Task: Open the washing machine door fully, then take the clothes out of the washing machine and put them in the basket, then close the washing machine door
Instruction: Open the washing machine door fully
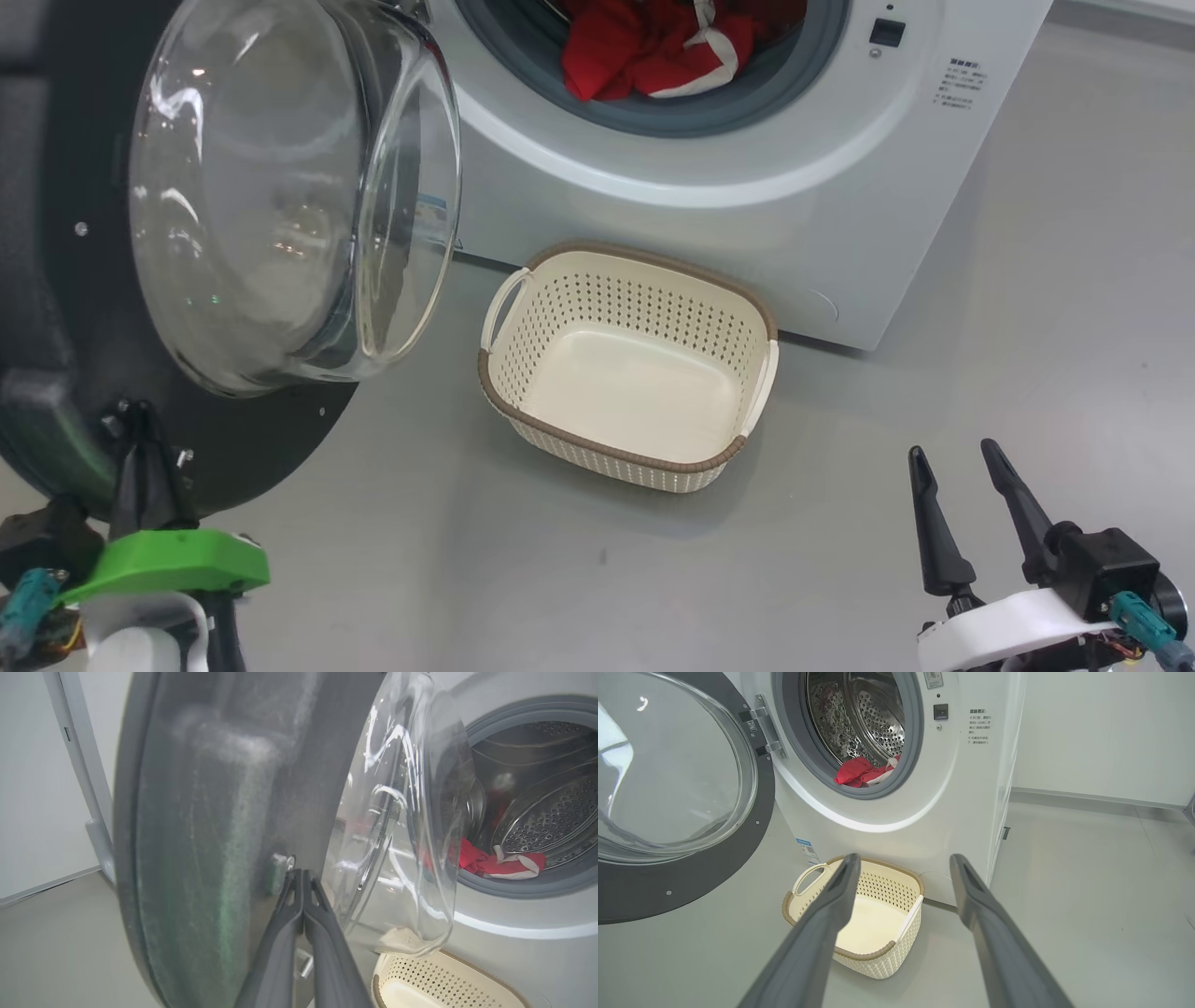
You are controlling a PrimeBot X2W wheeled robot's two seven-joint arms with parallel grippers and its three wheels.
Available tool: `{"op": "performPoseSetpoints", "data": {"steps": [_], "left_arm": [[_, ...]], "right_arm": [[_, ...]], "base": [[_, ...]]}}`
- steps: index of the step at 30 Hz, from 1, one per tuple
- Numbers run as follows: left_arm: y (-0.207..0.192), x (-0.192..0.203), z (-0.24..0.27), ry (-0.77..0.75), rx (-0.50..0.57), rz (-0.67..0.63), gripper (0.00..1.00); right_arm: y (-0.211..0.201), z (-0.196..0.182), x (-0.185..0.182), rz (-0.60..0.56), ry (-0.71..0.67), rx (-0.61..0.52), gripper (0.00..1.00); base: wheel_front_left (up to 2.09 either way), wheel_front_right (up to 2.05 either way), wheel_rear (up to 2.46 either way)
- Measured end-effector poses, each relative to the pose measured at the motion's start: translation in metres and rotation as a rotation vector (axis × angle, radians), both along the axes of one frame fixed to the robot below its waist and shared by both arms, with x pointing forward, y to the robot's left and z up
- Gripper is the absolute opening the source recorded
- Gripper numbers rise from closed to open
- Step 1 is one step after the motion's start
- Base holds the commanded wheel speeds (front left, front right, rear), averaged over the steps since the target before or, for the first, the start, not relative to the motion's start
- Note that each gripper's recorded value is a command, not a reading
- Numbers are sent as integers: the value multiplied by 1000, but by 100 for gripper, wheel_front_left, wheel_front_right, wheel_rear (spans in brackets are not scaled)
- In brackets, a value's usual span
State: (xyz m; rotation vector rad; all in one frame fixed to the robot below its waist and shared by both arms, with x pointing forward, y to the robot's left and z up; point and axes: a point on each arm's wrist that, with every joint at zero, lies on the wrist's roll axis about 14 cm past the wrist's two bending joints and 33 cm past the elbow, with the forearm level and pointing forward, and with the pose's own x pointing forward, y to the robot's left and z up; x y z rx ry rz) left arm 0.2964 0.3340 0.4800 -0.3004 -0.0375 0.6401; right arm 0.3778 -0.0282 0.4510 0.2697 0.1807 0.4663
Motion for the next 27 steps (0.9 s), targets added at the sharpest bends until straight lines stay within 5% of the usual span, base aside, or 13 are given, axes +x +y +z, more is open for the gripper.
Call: {"op": "performPoseSetpoints", "data": {"steps": [27], "left_arm": [[108,7,1,85,96,247,0]], "right_arm": [[-7,-42,46,34,60,-66,100]], "base": [[0,0,0]]}}
